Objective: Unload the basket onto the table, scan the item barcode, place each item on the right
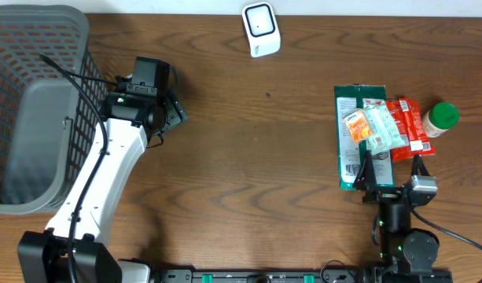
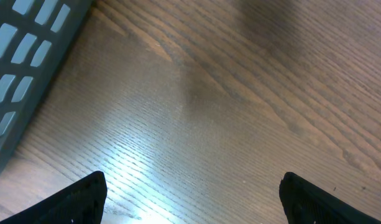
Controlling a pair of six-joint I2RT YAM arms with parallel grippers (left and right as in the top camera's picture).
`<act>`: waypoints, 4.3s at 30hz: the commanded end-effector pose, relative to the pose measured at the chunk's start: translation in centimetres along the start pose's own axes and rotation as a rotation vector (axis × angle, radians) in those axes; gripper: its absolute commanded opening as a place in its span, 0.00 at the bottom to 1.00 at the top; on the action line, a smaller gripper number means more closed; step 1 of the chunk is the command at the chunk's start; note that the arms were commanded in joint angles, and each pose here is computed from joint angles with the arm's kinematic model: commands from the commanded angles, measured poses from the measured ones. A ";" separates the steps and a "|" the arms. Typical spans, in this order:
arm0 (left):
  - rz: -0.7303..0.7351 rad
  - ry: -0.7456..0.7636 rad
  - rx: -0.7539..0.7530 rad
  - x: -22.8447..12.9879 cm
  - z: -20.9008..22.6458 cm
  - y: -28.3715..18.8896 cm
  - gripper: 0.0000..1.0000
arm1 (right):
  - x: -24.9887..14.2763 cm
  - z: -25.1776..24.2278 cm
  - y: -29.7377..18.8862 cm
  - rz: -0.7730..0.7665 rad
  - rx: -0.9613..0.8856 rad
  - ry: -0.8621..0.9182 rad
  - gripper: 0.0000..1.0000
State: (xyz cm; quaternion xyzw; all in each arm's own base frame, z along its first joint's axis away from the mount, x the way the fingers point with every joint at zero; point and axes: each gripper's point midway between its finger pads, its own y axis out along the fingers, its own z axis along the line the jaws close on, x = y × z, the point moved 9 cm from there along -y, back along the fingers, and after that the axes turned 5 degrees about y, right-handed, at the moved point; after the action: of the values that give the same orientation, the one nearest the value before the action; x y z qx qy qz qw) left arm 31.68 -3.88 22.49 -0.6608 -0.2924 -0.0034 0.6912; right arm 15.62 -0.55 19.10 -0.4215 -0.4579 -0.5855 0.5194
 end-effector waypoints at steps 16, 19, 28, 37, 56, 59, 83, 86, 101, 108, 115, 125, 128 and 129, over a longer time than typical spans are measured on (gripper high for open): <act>-0.004 0.004 0.014 0.2 0.1 0.1 0.89 | -2.9 0.1 -0.3 0.181 0.027 -0.111 0.99; -0.003 0.004 0.015 0.2 0.1 0.1 0.89 | -2.9 0.1 -0.3 0.181 0.027 -0.111 0.99; -0.004 0.004 0.014 0.2 0.1 0.1 0.89 | -2.9 0.1 -0.3 0.181 0.027 -0.111 0.99; -0.003 0.004 0.015 0.2 0.1 0.1 0.89 | -2.9 0.1 -0.3 0.181 0.027 -0.111 0.99; -0.121 -0.023 -0.057 0.4 1.0 -4.3 0.89 | -2.9 0.1 -0.3 0.181 0.027 -0.111 0.99; -0.205 -0.044 -0.109 0.3 1.7 -7.4 0.89 | -2.9 0.1 -0.3 0.181 0.027 -0.111 0.99; -0.836 -0.242 -0.419 -14.8 15.6 -26.2 0.89 | -2.9 0.1 -0.3 0.181 0.027 -0.111 0.99; -0.863 -0.254 -0.424 -16.9 16.6 -26.0 0.89 | -2.9 0.1 -0.3 0.181 0.027 -0.111 0.99; -0.954 -0.284 -0.455 -19.1 16.9 -21.1 0.89 | -2.9 0.1 -0.3 0.181 0.027 -0.111 0.99; -1.190 -0.326 -0.586 -15.2 15.1 -21.5 0.89 | -2.9 0.1 -0.3 0.181 0.027 -0.111 0.99; -1.426 -0.358 -0.728 -12.2 13.3 -19.3 0.89 | -2.9 0.1 -0.3 0.181 0.027 -0.111 0.99; -1.559 -0.378 -0.803 -11.8 12.0 -13.1 0.90 | -2.9 0.1 -0.3 0.181 0.027 -0.111 0.99; -1.543 -0.376 -0.793 -11.9 11.8 -11.3 0.89 | -2.9 0.1 -0.3 0.181 0.027 -0.111 0.99; -1.527 -0.373 -0.785 -12.0 11.7 -10.6 0.89 | -2.9 0.1 -0.3 0.181 0.027 -0.111 0.99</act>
State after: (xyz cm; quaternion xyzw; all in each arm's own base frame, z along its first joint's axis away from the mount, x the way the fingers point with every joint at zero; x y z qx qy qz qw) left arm 12.54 0.89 27.95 -0.4642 -0.7415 -0.4593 0.1543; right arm 15.68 -0.04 16.36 -0.4868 -0.4464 -0.5131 0.5482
